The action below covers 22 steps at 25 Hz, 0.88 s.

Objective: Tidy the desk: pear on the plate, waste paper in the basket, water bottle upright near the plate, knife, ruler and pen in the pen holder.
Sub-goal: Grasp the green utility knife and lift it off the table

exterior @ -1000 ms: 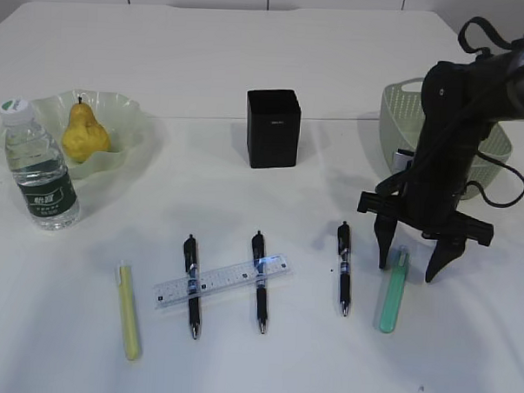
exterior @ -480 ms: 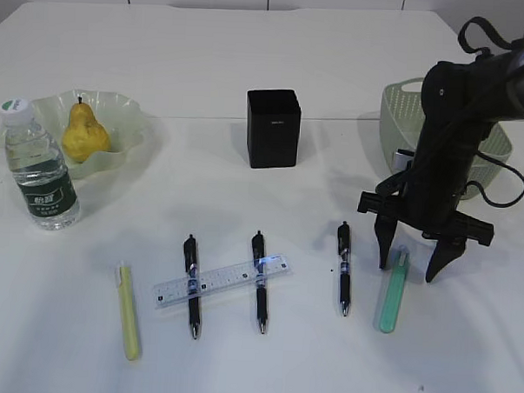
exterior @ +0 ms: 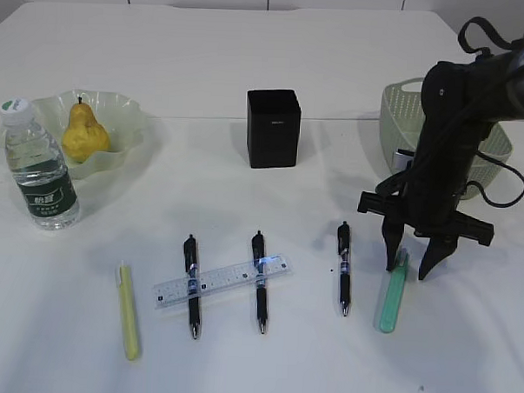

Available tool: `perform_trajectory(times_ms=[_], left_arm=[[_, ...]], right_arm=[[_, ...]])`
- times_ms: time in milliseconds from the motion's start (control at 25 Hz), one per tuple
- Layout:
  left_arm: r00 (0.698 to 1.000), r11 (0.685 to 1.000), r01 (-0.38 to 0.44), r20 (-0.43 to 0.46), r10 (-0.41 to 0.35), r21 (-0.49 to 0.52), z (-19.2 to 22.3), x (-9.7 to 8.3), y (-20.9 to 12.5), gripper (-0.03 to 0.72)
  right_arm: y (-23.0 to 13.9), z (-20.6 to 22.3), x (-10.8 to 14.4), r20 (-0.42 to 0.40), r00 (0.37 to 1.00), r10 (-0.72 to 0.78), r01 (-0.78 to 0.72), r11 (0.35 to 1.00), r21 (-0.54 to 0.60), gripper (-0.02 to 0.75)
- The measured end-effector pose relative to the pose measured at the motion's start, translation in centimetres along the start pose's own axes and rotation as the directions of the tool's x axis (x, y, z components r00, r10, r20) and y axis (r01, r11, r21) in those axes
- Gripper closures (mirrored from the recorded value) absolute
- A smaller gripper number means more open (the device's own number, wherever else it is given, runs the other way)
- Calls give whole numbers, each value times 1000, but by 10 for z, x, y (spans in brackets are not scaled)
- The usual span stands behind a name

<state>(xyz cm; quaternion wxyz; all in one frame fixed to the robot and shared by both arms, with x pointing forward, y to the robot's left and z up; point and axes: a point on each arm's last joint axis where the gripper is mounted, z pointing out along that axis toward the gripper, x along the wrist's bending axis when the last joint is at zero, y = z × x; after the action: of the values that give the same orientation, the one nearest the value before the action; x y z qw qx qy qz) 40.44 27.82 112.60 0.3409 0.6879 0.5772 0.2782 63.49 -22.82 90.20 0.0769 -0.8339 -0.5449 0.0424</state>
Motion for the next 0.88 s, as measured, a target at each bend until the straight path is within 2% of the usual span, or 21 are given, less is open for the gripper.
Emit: perform_trajectory(times_ms=[720, 880], left_arm=[[1000, 1000, 0, 2, 0, 15, 0, 0, -1, 127], [1000, 1000, 0, 2, 0, 17, 0, 0, -2, 127]], right_arm=[[0, 6, 2, -14, 1000, 14, -14, 1000, 28, 407], [0, 6, 2, -17, 1000, 16, -15, 999, 30, 479]])
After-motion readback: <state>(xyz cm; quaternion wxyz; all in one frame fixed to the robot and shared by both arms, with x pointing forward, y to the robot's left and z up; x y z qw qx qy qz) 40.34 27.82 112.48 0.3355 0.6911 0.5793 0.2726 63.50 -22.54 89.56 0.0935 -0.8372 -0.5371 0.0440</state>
